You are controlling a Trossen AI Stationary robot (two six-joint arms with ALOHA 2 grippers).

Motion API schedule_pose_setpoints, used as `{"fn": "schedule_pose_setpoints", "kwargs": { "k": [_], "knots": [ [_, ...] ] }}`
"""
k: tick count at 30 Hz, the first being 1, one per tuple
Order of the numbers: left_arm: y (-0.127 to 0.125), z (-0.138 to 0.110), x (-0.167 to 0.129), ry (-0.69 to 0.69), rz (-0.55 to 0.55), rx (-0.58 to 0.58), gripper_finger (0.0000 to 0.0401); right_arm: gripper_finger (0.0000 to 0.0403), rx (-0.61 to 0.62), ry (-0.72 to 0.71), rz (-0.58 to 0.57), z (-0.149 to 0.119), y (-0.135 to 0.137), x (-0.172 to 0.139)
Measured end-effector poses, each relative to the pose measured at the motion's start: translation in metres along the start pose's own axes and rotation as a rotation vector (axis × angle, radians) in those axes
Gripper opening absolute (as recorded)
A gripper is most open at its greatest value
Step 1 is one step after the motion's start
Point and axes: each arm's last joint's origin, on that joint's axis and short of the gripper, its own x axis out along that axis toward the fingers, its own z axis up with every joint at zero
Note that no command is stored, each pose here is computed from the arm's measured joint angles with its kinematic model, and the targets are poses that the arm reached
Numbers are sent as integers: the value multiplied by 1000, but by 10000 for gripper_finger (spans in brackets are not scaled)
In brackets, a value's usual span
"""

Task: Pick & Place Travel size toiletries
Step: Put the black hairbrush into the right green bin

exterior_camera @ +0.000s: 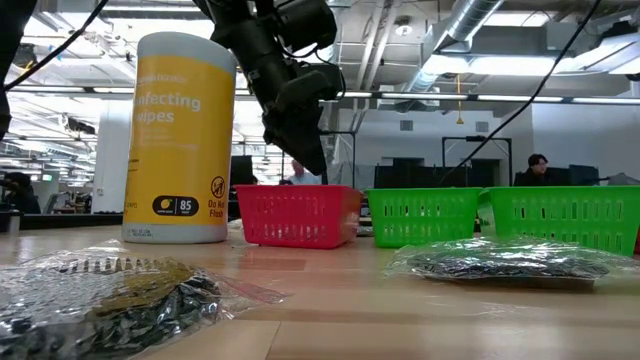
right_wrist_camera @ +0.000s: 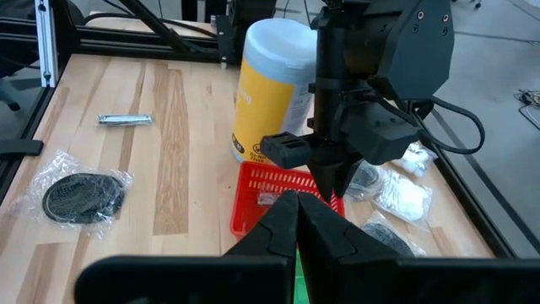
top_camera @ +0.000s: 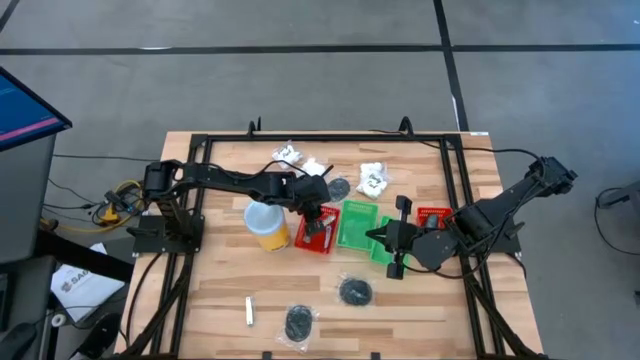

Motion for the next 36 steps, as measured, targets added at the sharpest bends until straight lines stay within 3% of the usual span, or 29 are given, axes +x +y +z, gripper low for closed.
{"fn": "schedule_pose_setpoints", "kwargs": {
  "k": [10, 15, 23, 26, 36],
  "knots": [
    [-2, 4, -8, -42, -12, 0, 86, 0, -4, 5, -2, -1, 0, 0],
    [-9, 8, -25, -82, -127, 11, 86, 0, 2, 14, -4, -2, 0, 0],
    [-46, 7, -64, -172, -272, 98, 85, 0, 36, 29, -3, -3, 0, 0],
    [-64, 4, -78, -198, -317, 141, 85, 0, 40, 57, 48, -5, 1, 1],
    [-122, -21, -99, -195, -440, 286, 85, 0, -30, 154, 132, -18, 26, 18]
  ]
}}
